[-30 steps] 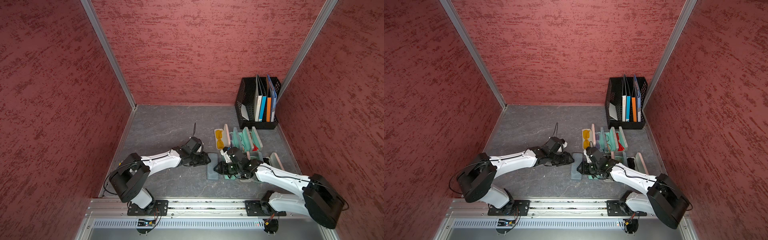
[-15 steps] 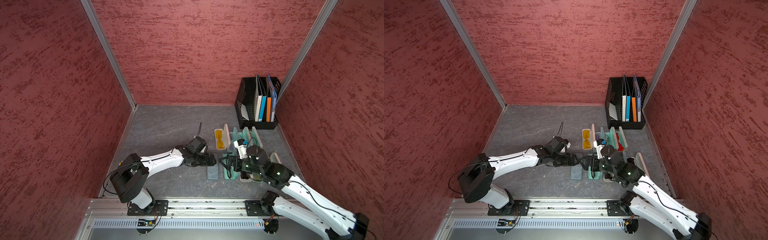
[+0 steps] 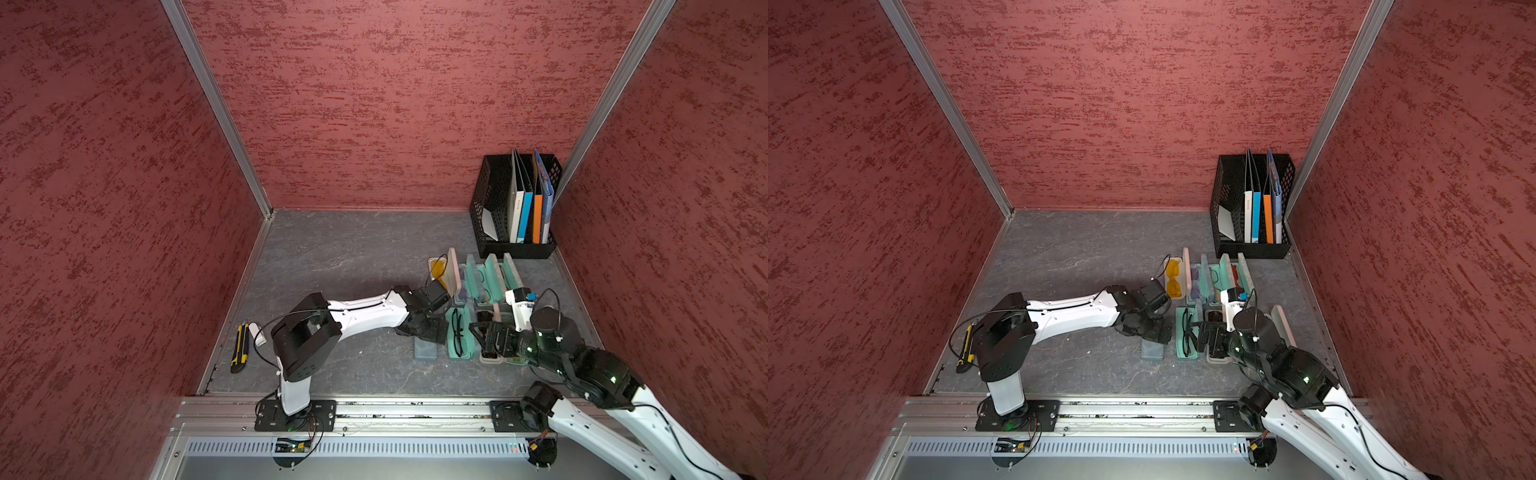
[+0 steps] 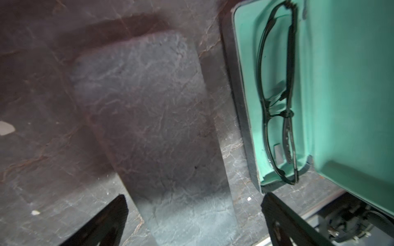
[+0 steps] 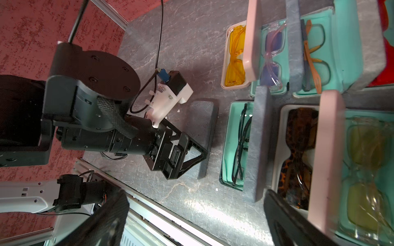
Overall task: Close the glasses case
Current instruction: Move the glasses case to the center of the board.
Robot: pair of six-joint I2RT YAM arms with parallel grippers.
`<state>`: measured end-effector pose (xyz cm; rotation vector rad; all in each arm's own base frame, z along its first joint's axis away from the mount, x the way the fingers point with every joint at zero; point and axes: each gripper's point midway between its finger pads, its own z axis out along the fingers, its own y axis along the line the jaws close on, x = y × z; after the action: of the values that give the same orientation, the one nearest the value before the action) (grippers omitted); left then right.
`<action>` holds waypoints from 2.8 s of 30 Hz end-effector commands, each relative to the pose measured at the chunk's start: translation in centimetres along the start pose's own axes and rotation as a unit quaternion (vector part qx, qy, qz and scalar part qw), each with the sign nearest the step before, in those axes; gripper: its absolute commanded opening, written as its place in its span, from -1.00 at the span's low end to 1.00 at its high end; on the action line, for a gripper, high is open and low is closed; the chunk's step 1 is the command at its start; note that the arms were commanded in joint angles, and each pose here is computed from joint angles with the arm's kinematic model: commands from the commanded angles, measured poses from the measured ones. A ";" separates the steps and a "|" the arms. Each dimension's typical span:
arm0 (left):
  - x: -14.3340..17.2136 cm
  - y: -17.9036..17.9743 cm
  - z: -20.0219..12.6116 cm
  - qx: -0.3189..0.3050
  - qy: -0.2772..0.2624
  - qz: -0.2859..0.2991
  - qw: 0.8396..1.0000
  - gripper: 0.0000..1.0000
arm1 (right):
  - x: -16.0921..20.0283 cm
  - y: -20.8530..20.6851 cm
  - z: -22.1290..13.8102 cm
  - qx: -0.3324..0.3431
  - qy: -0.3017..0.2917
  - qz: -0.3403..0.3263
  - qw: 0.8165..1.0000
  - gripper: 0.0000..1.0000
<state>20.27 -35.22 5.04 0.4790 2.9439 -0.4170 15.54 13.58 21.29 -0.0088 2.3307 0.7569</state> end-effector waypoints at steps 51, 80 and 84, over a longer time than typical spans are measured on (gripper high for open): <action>-8.4 31.5 -6.0 -0.181 -0.074 -0.129 0.972 0.60 | 1.2 0.0 5.1 0.004 0.041 -0.013 0.999 0.97; -2.4 0.5 -4.5 0.178 -0.085 -0.075 0.977 0.90 | 3.4 -1.2 5.4 -0.019 0.092 0.069 0.993 0.97; -2.1 -0.6 -2.4 0.170 -0.058 -0.071 0.981 0.79 | 4.0 -1.7 5.3 -0.016 0.099 0.070 0.992 0.97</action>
<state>21.27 -33.43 6.52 0.2780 2.8515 -0.8432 16.21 15.38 14.53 0.0745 2.5377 0.8496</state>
